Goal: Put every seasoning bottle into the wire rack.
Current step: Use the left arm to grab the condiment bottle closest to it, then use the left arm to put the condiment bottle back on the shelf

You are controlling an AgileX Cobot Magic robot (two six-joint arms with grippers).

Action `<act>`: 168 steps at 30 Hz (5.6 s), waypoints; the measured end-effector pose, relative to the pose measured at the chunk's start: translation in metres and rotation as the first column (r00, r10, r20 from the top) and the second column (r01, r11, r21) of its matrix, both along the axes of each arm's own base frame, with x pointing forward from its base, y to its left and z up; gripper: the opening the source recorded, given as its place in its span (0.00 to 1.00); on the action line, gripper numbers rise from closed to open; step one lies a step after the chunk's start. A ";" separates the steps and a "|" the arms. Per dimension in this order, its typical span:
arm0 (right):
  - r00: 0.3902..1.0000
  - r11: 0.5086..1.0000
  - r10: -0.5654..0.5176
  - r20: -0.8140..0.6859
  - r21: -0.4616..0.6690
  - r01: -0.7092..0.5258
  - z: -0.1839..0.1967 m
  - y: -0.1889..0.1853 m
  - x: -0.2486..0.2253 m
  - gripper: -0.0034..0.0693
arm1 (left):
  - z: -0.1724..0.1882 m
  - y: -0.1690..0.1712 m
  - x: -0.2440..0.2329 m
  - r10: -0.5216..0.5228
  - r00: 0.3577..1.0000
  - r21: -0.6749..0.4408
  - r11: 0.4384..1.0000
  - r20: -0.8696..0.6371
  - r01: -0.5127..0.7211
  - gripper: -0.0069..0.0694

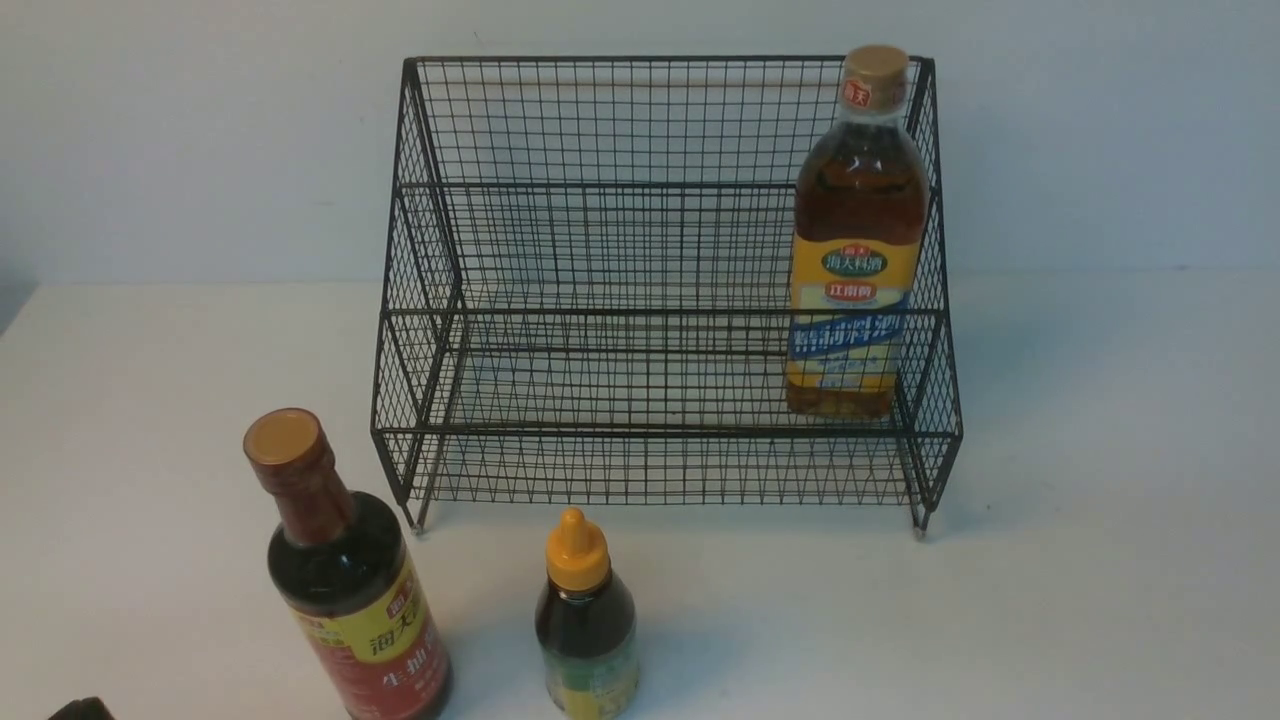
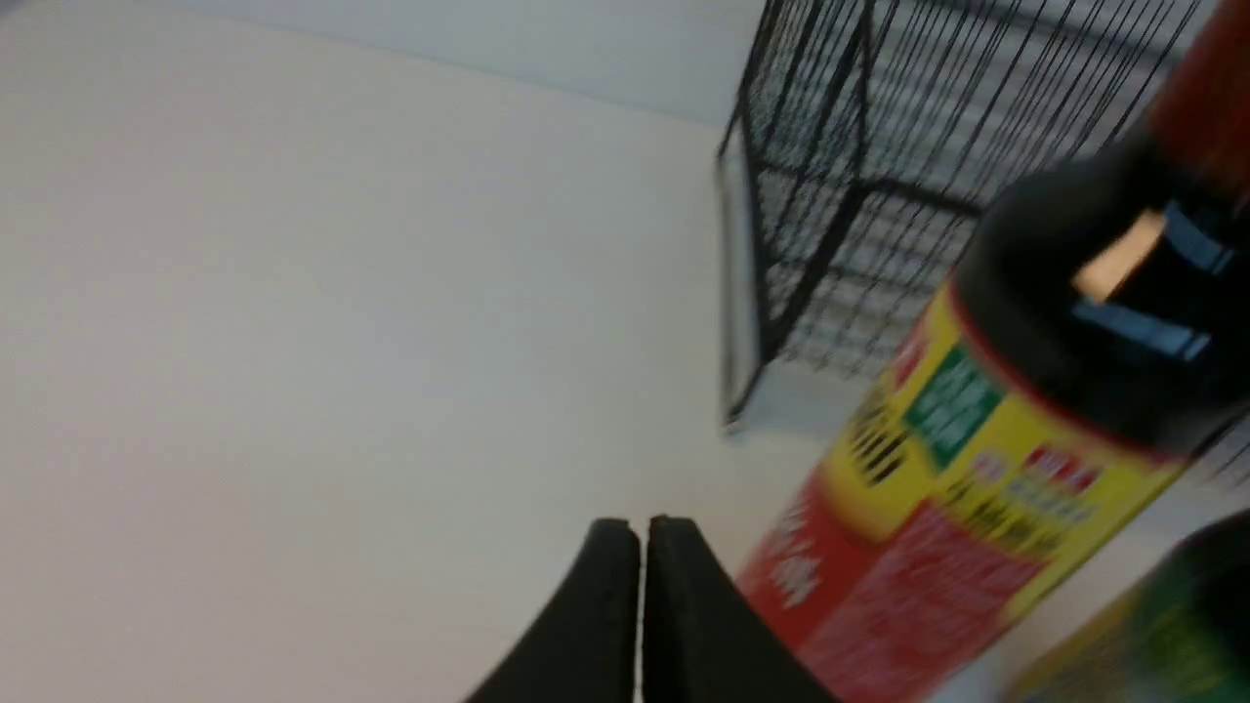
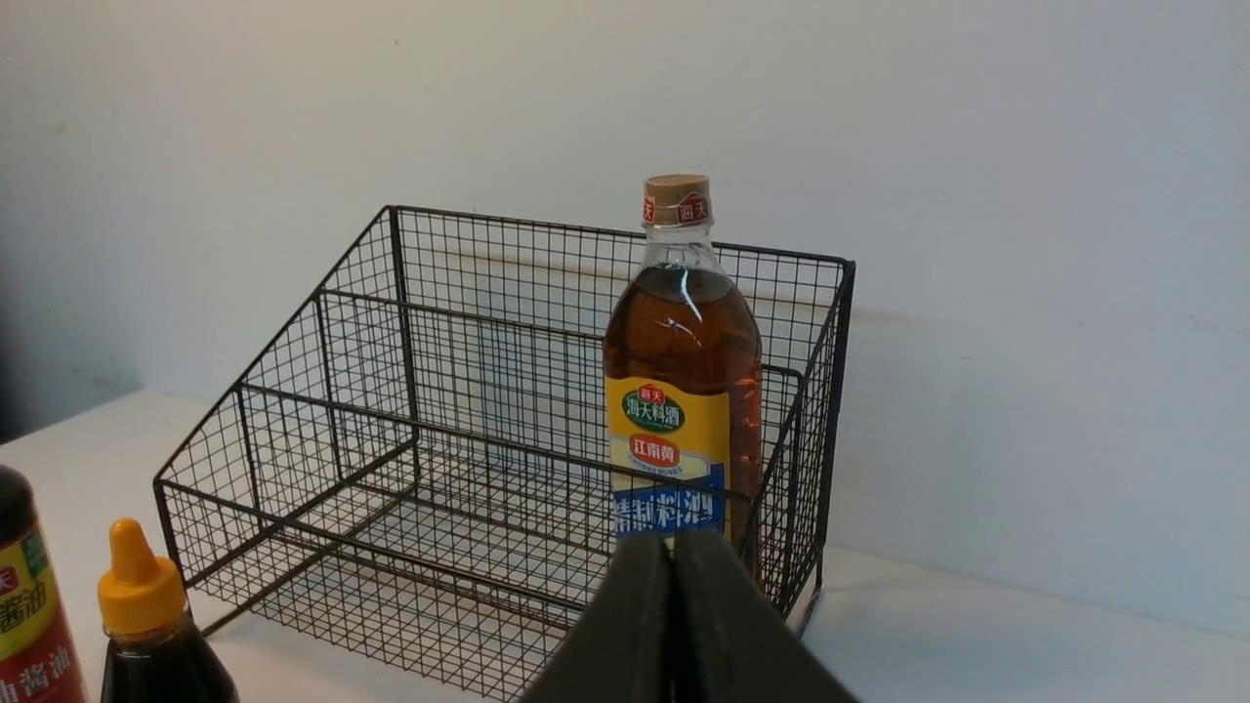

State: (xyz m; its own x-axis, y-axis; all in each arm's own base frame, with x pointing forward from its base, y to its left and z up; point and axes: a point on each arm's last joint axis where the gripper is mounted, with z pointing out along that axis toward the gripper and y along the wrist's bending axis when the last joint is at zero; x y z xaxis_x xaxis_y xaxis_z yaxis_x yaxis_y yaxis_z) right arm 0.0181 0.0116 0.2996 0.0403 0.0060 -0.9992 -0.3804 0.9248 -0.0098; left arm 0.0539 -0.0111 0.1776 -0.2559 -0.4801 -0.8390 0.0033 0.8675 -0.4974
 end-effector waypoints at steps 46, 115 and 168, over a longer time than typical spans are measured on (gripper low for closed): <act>0.999 0.999 -0.010 -0.031 -0.038 0.009 -0.007 0.000 0.002 0.03 | 0.070 -0.028 0.096 -0.428 0.902 0.497 0.771 -0.060 0.399 0.95; 0.998 0.998 -0.016 -0.054 -0.066 0.013 -0.010 -0.001 0.002 0.03 | 0.254 -0.048 0.310 -0.557 0.776 0.504 0.781 0.296 0.369 0.43; 0.998 0.995 -0.030 -0.062 -0.097 0.024 -0.012 -0.002 0.003 0.03 | 0.156 -0.050 0.360 -0.632 0.762 0.507 0.614 -0.144 0.605 0.43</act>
State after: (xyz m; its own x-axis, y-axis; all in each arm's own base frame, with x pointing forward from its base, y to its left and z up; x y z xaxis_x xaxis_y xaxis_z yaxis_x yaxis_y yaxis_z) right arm 0.0207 0.0099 0.2880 -0.0242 -0.0909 -0.9956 -0.3577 0.9307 -0.0763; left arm 0.4135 -0.0612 0.3336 -0.2910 0.2633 -0.9198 0.6424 0.7662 0.0160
